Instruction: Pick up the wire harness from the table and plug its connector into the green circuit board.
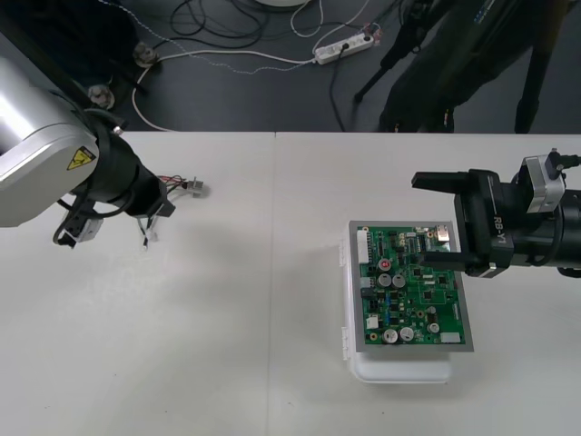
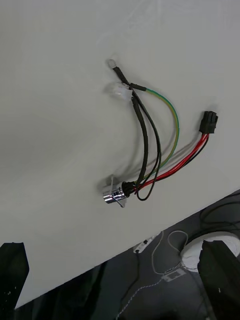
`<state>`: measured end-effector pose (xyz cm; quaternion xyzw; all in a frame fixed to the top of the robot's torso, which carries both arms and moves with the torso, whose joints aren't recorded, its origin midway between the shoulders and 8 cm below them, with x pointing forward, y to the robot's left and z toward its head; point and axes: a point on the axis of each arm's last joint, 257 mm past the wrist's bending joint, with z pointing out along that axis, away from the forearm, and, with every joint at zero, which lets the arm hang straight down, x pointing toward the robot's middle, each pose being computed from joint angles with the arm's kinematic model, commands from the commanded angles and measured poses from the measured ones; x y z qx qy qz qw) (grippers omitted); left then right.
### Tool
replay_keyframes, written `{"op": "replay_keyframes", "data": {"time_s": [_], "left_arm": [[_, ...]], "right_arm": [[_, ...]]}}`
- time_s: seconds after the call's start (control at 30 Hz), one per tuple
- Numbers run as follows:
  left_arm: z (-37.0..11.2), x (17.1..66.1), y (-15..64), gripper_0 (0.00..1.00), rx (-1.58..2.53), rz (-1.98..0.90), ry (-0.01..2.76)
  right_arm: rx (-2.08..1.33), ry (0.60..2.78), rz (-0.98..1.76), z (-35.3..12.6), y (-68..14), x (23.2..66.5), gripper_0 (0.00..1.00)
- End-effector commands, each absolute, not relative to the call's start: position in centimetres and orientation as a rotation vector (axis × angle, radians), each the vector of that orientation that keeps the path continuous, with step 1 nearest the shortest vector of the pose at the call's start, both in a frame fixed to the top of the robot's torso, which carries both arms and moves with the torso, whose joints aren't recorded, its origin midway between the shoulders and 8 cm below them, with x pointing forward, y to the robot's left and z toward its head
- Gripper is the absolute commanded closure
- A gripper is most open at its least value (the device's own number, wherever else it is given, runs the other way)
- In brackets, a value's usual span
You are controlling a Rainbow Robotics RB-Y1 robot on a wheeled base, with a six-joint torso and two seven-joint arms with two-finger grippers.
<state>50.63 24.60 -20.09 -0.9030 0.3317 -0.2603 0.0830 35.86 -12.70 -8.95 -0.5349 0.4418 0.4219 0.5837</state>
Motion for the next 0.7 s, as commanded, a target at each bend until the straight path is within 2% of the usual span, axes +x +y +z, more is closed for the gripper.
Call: {"op": "replay_keyframes", "data": {"time_s": [0.03,0.47,0.7], "left_arm": [[-17.2,54.6,25.1,0.0,-2.417,-0.832,1.254],[-19.2,57.6,23.8,0.0,-2.109,-0.69,1.551],[-20.9,58.8,23.6,0.0,-2.027,-0.571,1.62]], "right_arm": [[-1.341,0.968,0.93,-8.7,-12.6,35.4,0.0],[-1.366,0.934,0.902,-8.2,-12.3,36.3,0.0],[-1.382,0.907,0.878,-7.7,-12.3,36.5,0.0]]}}
